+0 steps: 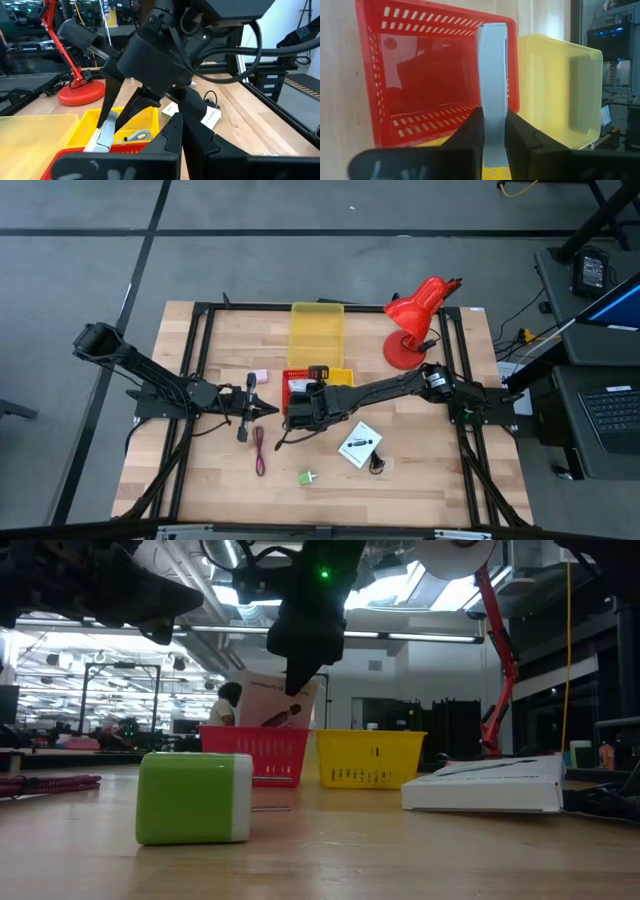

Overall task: Pick and place items into bin
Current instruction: Put the left card reader box into the red bin, then put the pink charger adapter into the transparent yellow bin

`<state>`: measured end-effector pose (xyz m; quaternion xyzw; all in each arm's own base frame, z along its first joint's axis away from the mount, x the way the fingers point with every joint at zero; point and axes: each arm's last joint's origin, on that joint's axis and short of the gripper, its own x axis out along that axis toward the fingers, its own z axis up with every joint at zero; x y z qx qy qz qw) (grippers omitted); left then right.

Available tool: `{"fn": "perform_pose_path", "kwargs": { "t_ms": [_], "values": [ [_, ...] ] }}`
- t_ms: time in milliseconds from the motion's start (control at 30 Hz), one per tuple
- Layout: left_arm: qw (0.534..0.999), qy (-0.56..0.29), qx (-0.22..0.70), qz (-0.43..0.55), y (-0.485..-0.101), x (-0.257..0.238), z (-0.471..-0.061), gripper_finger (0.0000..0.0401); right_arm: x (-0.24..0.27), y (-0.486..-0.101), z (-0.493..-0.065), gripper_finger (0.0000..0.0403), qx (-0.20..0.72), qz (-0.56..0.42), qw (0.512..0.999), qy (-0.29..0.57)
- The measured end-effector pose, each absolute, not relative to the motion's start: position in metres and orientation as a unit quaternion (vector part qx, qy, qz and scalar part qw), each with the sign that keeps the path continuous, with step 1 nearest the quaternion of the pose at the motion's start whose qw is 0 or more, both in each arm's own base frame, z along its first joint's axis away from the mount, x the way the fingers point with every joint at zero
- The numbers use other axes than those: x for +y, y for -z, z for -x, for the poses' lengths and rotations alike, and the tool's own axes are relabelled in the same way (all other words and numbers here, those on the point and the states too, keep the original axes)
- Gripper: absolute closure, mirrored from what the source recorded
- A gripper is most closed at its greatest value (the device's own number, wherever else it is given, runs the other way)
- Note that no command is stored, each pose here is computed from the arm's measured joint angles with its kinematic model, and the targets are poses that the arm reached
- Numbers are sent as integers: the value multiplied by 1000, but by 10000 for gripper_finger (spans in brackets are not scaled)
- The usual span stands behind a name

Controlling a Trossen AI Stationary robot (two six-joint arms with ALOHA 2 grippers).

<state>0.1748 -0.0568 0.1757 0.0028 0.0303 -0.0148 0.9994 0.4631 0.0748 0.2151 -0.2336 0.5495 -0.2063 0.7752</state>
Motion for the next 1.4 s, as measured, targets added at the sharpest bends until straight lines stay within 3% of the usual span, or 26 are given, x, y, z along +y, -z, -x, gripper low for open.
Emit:
{"fn": "perform_pose_path", "kwargs": {
  "t_ms": [667,1400],
  "values": [
    [999,15,30,9,-176,-57,-175,398,76,-214,-465,309,553,210,786,180],
    [999,15,30,10,-176,-57,-175,398,86,-233,-468,311,534,178,814,145]
  ]
}}
